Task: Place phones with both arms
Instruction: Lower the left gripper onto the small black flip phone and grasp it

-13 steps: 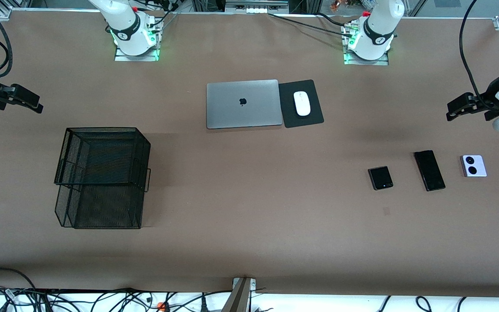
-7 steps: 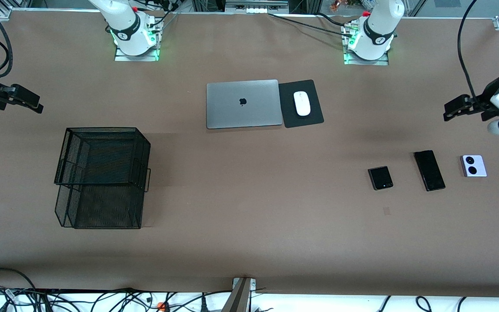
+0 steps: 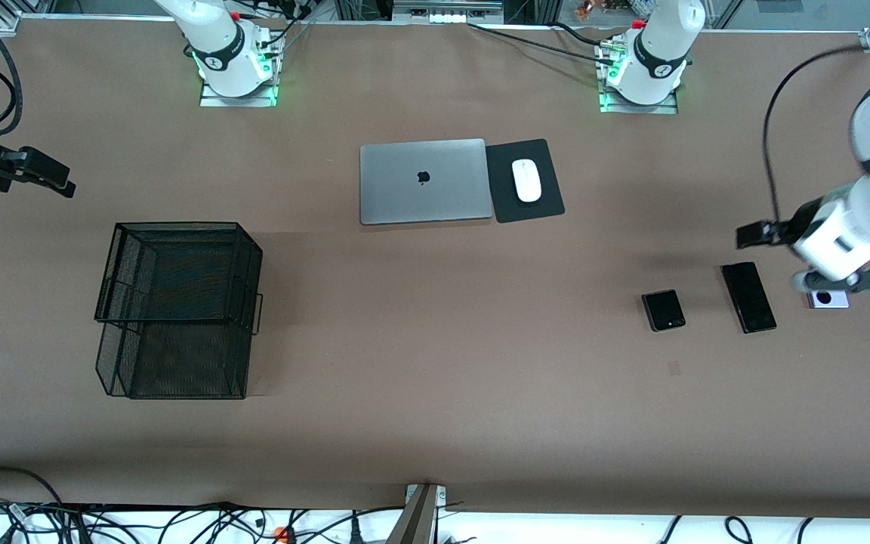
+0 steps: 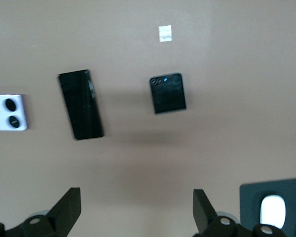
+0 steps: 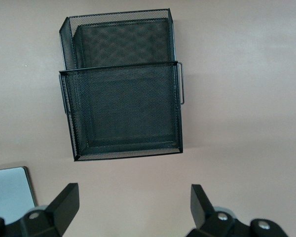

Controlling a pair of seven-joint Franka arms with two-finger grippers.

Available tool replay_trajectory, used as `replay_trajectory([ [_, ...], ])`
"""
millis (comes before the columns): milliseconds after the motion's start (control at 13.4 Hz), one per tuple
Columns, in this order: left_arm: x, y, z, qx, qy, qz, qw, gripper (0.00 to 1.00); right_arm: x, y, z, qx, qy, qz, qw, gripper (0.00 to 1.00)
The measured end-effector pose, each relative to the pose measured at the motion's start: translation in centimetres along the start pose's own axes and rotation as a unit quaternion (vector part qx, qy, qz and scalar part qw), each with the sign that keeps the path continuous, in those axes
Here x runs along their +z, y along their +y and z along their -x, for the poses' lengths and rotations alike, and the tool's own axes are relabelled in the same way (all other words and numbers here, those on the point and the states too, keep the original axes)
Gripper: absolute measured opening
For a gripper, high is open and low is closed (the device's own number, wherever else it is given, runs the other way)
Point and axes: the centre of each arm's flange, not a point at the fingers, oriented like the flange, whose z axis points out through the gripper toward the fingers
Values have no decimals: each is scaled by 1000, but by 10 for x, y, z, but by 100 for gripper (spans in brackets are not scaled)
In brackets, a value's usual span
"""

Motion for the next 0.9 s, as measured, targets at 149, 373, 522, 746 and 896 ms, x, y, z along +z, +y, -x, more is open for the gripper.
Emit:
replay_trajectory([
  [149,37,6,-14,-3,27,3,1000,100,0,0,0,0,0,0,1000,100],
  [373,102,8,-25,-9,74,6,997,100,0,0,0,0,0,0,1000,100],
  [522,142,14,-29,-18,88,9,996,100,0,0,0,0,0,0,1000,100],
  [746,185,36,-38,-46,94,19,994,100,0,0,0,0,0,0,1000,100],
  [896,208,43,-42,-49,101,21,993,100,0,0,0,0,0,0,1000,100],
])
